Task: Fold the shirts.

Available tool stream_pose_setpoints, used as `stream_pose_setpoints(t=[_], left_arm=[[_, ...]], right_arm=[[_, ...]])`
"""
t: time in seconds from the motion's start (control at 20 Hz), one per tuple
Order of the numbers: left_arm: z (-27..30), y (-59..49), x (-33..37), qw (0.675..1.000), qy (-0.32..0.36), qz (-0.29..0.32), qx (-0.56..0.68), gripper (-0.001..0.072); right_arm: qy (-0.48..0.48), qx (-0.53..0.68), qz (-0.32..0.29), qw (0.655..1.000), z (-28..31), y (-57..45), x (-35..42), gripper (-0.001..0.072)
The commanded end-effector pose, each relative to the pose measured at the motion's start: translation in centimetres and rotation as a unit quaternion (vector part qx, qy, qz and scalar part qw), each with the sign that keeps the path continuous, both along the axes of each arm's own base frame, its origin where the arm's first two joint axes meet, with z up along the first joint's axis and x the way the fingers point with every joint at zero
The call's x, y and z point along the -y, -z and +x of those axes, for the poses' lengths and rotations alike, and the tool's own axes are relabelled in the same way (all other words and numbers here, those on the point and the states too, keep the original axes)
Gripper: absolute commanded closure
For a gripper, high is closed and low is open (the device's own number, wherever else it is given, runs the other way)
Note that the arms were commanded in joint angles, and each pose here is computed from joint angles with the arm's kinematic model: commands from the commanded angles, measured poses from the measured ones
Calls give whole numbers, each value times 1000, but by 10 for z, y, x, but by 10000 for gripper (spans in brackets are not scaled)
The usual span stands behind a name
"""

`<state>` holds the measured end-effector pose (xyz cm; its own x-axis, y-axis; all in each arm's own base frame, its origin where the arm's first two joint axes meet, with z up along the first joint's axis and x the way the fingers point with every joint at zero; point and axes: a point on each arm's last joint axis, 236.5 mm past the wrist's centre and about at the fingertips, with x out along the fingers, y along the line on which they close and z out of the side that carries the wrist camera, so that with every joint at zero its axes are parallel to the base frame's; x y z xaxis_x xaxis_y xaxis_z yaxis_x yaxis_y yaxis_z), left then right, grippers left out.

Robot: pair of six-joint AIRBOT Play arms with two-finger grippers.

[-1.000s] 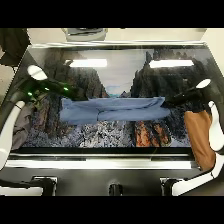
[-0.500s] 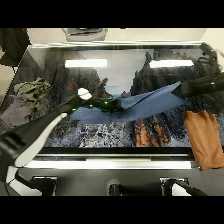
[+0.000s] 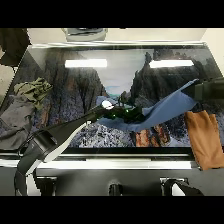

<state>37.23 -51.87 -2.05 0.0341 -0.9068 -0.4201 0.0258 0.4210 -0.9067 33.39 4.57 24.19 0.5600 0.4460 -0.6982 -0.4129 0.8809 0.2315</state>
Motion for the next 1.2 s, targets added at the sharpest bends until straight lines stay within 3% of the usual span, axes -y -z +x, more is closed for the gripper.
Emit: stream_pose_setpoints(t=[0.0,0.2,0.35,0.6,0.85,0.9,0.95,1.0,1.15], left_arm=[[14,-31,-25,998,23,8,62,675],[31,-82,-133,961,88,156,209,674],[72,-144,-228,923,13,248,293,674],[84,-243,-337,894,-117,264,343,674],[66,-278,-369,882,-145,270,359,673],[63,-277,-366,883,-139,269,358,673],[62,-275,-364,885,-135,269,356,673],[62,-273,-362,885,-132,270,355,673],[57,-260,-362,890,-119,279,342,672]], right_arm=[[-31,22,51,998,19,-7,-19,667],[-68,43,170,982,61,-14,-49,667],[-107,9,185,977,83,19,-96,667],[-168,-63,198,964,102,100,-208,666],[-171,-129,195,957,105,179,-268,642],[-155,-132,197,959,111,189,-274,590],[-140,-133,199,961,117,195,-278,381],[-140,-126,195,962,120,198,-280,72],[-140,-108,141,974,127,196,-236,41]])
